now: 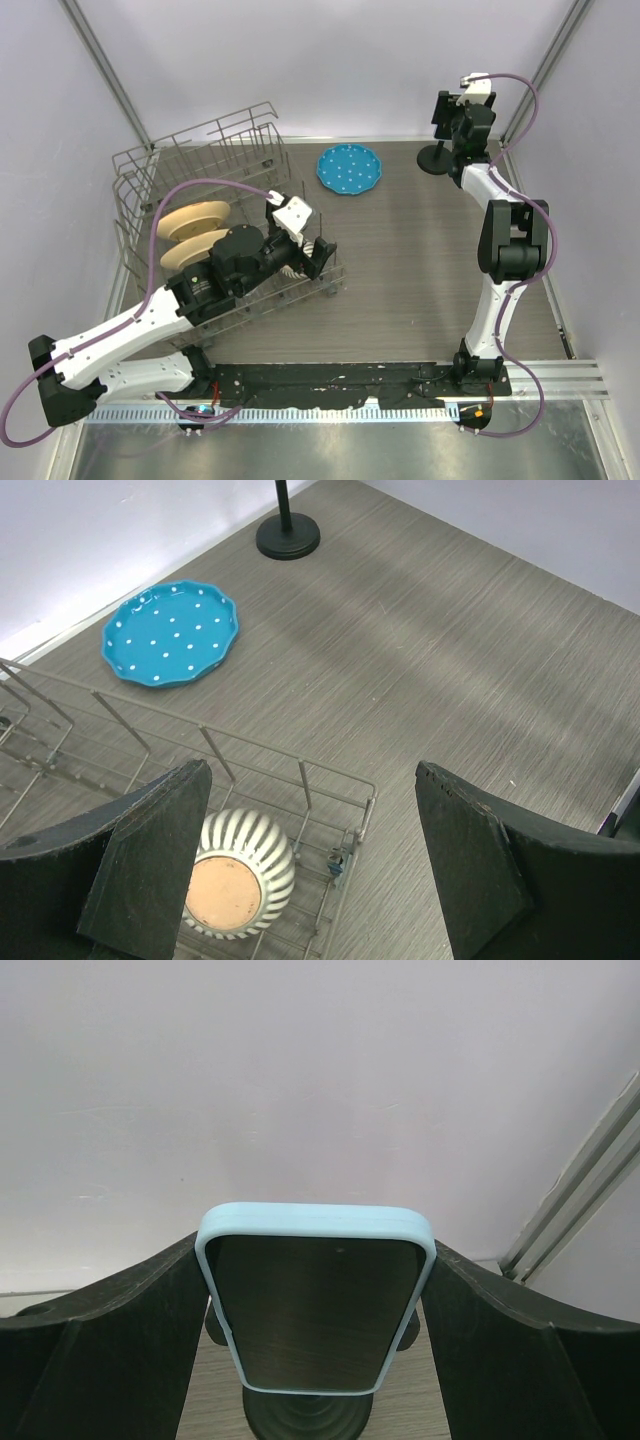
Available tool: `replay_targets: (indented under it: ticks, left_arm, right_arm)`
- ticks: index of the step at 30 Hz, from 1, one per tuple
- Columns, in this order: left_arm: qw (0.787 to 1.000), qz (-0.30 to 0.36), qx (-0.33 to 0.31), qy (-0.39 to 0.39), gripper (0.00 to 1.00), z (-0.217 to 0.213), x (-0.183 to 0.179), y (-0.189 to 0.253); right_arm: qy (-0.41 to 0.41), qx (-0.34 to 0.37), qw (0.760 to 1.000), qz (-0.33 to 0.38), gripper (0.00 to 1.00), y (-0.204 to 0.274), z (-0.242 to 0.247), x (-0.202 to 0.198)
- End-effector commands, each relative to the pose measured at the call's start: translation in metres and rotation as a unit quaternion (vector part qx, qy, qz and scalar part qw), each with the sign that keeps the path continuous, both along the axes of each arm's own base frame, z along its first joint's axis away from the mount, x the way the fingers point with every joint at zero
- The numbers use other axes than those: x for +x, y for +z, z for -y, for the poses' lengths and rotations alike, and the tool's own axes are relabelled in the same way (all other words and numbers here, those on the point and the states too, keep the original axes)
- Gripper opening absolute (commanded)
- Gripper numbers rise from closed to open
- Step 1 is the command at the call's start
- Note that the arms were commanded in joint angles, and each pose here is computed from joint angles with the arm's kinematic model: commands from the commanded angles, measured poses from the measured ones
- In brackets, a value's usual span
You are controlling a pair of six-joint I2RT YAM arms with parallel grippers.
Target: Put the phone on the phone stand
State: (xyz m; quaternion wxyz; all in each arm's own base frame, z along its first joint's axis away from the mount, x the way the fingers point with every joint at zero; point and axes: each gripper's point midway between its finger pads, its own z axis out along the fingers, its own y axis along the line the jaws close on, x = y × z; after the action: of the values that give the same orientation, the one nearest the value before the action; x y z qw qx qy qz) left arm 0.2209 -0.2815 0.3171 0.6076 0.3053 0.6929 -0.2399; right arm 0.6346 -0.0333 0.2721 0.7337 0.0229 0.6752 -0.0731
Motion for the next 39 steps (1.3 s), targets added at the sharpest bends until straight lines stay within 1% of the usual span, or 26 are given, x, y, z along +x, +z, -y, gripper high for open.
replay_targets:
  ticks: [1, 10, 22, 30, 34, 37, 39]
  left_arm:
    - [1.0, 0.011, -0.008, 0.003, 0.87, 0.0, 0.002, 0.008]
    - [1.0, 0.006, -0.004, 0.001, 0.87, 0.002, 0.002, 0.004]
    - [1.0, 0.005, -0.004, 0.0, 0.87, 0.003, 0.002, 0.004]
    - [1.0, 0.003, -0.002, 0.0, 0.87, 0.003, 0.002, 0.003]
    - [1.0, 0.002, 0.0, 0.0, 0.87, 0.004, 0.003, 0.002]
    - [1.0, 0.0, 0.004, 0.001, 0.87, 0.005, 0.004, -0.001]
    - [1.0, -0.001, 0.005, 0.001, 0.87, 0.005, 0.004, -0.002]
  right_arm:
    - [-0.008, -0.027, 0.999, 0.031, 0.84, 0.045, 0.006, -0.006]
    - [-0.015, -0.026, 0.999, 0.043, 0.84, 0.076, 0.008, -0.01]
    - [-0.028, -0.012, 0.997, 0.069, 0.84, 0.118, 0.012, -0.029]
    - [-0.031, 0.001, 0.995, 0.1, 0.85, 0.165, 0.012, -0.048]
    - [-0.02, 0.005, 0.996, 0.085, 0.85, 0.165, 0.008, -0.043]
    - [-0.009, 0.014, 0.996, 0.089, 0.85, 0.165, 0.004, -0.041]
    - [-0.003, 0.012, 0.996, 0.083, 0.81, 0.161, 0.002, -0.037]
